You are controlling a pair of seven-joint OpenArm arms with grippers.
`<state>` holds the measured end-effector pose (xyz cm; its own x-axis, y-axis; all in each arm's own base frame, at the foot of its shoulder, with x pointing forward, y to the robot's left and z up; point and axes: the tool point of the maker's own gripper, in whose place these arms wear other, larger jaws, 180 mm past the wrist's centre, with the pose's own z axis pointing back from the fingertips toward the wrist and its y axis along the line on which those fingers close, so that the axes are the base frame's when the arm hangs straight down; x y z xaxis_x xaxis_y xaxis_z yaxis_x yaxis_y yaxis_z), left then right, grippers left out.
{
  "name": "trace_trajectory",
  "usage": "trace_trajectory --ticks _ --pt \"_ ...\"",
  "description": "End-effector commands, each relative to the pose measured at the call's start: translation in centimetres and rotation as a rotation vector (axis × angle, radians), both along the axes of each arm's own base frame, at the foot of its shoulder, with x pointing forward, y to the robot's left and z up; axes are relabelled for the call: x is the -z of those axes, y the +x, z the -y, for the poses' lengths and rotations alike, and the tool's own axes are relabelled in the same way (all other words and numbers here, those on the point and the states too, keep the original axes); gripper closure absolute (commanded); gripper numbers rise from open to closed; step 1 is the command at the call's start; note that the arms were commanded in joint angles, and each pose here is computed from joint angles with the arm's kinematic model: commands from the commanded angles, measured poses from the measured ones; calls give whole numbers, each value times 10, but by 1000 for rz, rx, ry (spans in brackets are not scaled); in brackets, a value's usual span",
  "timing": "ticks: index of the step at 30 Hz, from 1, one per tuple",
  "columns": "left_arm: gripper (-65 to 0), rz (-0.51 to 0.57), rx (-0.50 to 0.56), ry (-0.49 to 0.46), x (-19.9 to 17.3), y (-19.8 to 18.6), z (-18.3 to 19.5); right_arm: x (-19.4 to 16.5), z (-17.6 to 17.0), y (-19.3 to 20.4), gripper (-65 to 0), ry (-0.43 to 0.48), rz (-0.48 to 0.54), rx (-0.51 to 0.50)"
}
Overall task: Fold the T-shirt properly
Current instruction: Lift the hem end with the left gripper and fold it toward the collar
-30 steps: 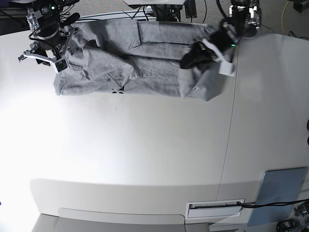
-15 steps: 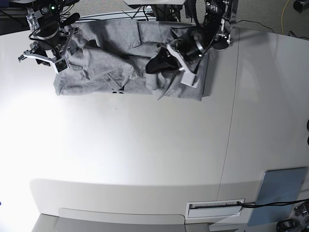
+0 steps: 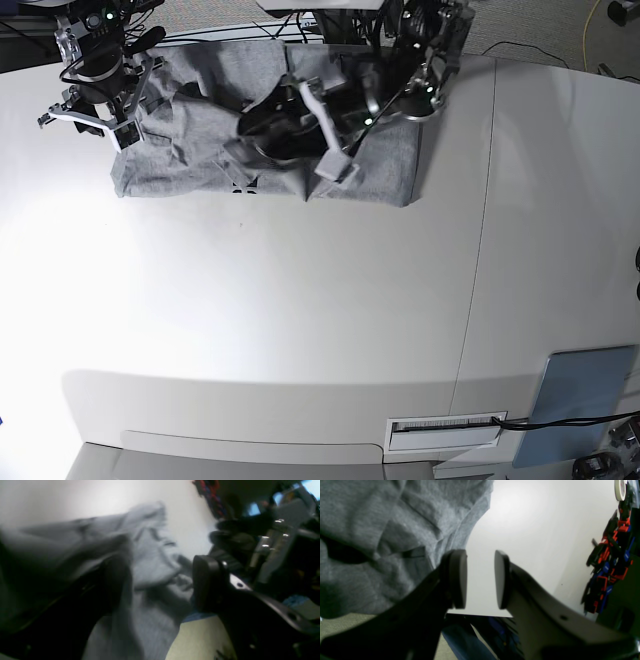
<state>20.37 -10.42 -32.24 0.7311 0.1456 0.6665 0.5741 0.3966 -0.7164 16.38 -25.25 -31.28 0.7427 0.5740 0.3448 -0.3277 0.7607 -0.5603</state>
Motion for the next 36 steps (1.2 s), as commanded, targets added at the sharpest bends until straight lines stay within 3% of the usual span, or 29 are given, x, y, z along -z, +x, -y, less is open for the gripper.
trace_trajectory --ticks 1,12,19,25,31,36 --pt "-425 41 -9 -41 -16 8 2 -9 3 5 -189 -25 35 -12" --pt "-425 118 -54 52 -15 23 -50 -15 10 8 -189 -68 63 -2" --pt "-424 24 -41 218 18 18 -90 -30 18 19 -189 -105 169 32" --pt "-424 10 -15 318 38 4 -99 -17 54 0 -189 -160 68 157" --pt "-424 55 -112 386 43 20 -121 10 94 -23 -189 -153 -72 225" --pt "-424 64 -113 410 45 21 -131 10 96 -14 -189 -15 -37 209"
